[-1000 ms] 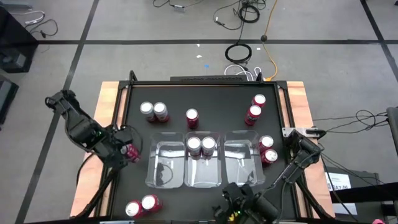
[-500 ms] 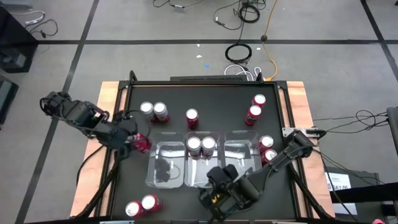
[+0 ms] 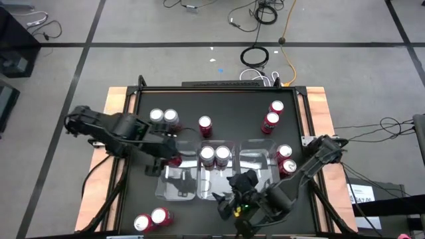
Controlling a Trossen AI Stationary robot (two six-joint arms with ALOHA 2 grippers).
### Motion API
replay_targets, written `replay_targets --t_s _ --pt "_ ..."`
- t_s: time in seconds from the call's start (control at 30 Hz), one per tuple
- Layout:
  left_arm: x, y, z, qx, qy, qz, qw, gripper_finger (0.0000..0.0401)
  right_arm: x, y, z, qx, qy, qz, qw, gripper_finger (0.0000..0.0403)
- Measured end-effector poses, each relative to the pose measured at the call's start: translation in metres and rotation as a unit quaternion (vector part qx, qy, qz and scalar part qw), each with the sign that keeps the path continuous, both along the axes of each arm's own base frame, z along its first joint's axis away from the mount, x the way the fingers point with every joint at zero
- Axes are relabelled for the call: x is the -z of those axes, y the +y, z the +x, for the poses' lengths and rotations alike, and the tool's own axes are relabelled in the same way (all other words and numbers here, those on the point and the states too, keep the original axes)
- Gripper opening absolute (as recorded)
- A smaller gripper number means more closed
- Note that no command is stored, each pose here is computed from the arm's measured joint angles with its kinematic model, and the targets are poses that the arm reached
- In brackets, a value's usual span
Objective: Sort soda cans
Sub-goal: Put the red soda can into the right transparent bin
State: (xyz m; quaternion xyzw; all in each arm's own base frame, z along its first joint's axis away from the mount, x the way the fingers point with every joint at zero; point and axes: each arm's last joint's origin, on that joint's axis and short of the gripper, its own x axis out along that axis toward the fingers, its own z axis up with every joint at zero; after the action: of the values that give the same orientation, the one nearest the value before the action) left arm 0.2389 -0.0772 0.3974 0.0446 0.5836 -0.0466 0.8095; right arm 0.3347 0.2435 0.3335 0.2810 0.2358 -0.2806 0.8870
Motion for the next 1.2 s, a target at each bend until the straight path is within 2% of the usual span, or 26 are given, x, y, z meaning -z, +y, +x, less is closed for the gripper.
replay_targets --t_s 0.23,0.43,0.67,0.87,1.03,1.2 --pt "0.021 0.000 0.036 0.022 0.037 0.010 0.999 0.0326 -0.036 -0.015 -0.027 -0.034 0.004 -0.023 0.999 0.0377" --pt "0.032 -0.006 0.049 0.041 0.048 -0.005 0.998 0.0326 -0.044 -0.020 -0.032 -0.078 0.027 -0.079 0.994 0.0377" --pt "0.031 -0.007 0.053 0.030 0.030 -0.017 0.999 0.0326 -0.020 -0.013 -0.012 -0.087 0.056 -0.109 0.989 0.0377" --pt "0.030 -0.008 0.055 0.025 0.019 -0.026 0.999 0.0326 -0.003 -0.011 0.015 -0.093 0.045 -0.121 0.987 0.0377" --pt "0.028 -0.012 0.059 0.035 0.000 -0.065 0.997 0.0326 -0.002 -0.019 0.034 -0.112 0.032 -0.134 0.984 0.0377" --pt "0.026 -0.015 0.061 0.044 -0.014 -0.084 0.995 0.0326 -0.003 -0.025 0.040 -0.128 0.041 -0.147 0.980 0.0377"
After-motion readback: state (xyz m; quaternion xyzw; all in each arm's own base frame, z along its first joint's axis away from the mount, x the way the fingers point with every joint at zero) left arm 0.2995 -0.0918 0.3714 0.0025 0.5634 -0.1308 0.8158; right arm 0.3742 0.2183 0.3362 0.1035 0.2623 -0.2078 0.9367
